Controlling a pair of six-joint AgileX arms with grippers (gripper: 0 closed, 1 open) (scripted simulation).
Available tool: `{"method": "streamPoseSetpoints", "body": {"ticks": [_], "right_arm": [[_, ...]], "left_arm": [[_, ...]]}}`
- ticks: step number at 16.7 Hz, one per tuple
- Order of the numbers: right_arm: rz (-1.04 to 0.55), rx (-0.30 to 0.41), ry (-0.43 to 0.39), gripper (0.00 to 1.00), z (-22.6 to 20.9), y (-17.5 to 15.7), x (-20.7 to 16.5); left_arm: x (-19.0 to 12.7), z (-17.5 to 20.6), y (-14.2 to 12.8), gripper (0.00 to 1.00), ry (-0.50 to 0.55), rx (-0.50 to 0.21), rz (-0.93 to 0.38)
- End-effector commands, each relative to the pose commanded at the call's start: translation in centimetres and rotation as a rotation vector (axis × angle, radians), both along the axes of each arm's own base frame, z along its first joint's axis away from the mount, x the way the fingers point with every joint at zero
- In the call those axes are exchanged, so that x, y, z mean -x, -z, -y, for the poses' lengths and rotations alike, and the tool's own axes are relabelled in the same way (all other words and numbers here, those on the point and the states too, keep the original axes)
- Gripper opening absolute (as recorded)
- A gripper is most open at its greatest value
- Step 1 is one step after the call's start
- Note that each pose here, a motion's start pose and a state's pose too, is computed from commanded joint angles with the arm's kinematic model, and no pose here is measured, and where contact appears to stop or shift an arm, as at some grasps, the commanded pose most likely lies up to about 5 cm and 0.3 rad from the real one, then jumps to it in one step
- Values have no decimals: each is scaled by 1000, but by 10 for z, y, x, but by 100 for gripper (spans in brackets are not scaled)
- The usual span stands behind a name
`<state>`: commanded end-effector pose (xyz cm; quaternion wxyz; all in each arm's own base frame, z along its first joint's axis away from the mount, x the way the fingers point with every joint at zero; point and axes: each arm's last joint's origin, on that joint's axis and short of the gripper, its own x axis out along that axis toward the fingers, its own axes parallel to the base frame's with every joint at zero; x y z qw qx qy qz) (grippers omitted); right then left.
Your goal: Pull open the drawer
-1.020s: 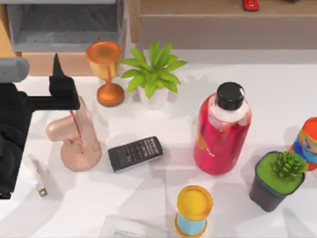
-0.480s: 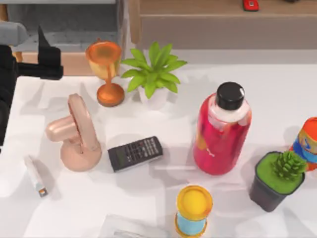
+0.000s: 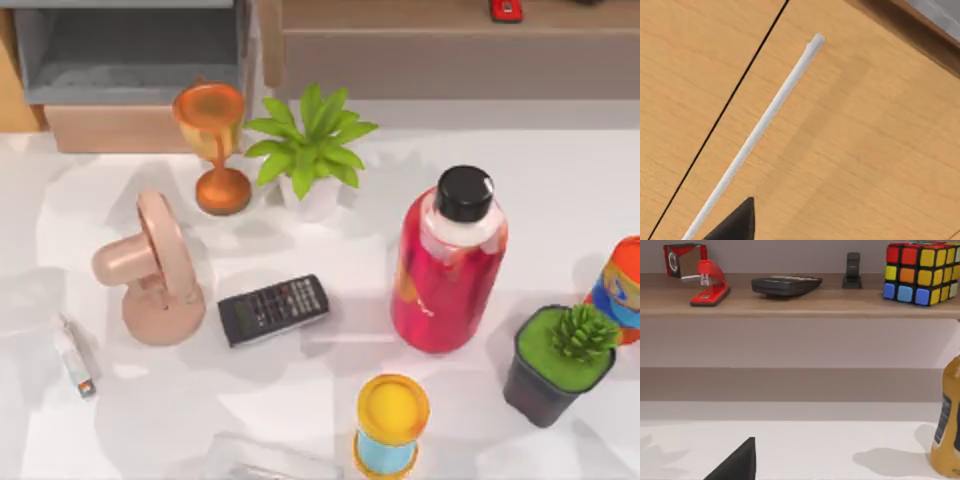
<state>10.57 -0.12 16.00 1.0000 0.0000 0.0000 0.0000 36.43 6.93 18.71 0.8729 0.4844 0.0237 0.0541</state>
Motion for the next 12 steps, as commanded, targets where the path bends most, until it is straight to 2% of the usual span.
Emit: {"method": "streamPoseSetpoints", "body": {"ticks": [3,6,9,12], "right_arm": [[0,0,0,100,0,0,0],[0,0,0,100,0,0,0],[0,0,0,100,0,0,0],[0,0,0,100,0,0,0]], "left_arm": [[-24,-49,35,100,34,-270,-36],[-37,-82,68,100,84,-454,-46],[-42,-99,88,100,123,-545,-41],[-43,-102,92,100,131,-558,-38]]}}
